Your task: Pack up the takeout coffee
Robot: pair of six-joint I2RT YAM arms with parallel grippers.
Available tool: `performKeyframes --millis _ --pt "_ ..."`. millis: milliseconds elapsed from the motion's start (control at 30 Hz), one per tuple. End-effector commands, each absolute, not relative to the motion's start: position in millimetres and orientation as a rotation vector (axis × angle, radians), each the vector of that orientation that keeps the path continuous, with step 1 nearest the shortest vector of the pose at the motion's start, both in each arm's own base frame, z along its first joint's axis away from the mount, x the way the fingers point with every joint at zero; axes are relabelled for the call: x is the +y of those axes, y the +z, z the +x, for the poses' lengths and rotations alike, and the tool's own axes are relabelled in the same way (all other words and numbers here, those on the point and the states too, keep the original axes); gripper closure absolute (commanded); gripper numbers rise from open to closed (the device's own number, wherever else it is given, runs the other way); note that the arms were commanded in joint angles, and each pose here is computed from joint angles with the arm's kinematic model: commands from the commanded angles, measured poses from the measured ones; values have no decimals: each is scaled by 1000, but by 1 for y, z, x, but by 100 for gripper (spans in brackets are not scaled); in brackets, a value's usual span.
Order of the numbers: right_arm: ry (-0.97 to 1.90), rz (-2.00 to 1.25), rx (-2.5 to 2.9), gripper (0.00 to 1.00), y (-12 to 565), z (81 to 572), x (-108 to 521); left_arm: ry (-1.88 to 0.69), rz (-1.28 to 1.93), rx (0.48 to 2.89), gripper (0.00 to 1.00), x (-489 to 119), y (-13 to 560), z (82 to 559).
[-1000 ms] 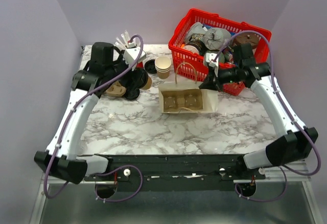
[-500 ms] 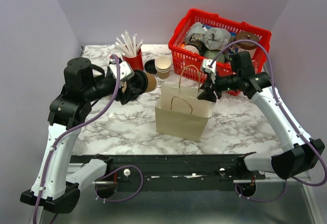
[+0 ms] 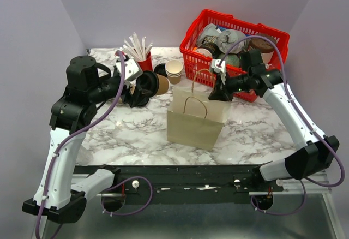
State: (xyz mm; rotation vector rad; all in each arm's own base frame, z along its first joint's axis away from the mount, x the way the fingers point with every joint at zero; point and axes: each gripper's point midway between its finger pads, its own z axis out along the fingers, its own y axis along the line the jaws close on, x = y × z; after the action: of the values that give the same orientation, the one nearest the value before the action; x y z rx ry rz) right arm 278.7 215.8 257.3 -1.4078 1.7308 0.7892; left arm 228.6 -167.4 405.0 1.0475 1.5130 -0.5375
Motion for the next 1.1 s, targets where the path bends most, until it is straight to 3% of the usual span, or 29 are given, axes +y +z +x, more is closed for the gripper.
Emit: performKeyframes --millis 0,33,267,600,1067 --pt "815 -1450 1705 91 270 270 219 -559 1058 1447 100 -173 429 225" --pt "778 -1437 1676 99 280 276 219 -567 1059 1438 100 -174 432 226" --pt "581 -1366 1505 99 351 289 219 -626 1067 1370 100 -188 456 223" --pt "483 -1368 1564 99 284 279 227 -647 1154 1307 100 -204 441 207" --pt "530 -1270 1610 99 294 279 235 -663 1323 1246 100 -228 414 182"
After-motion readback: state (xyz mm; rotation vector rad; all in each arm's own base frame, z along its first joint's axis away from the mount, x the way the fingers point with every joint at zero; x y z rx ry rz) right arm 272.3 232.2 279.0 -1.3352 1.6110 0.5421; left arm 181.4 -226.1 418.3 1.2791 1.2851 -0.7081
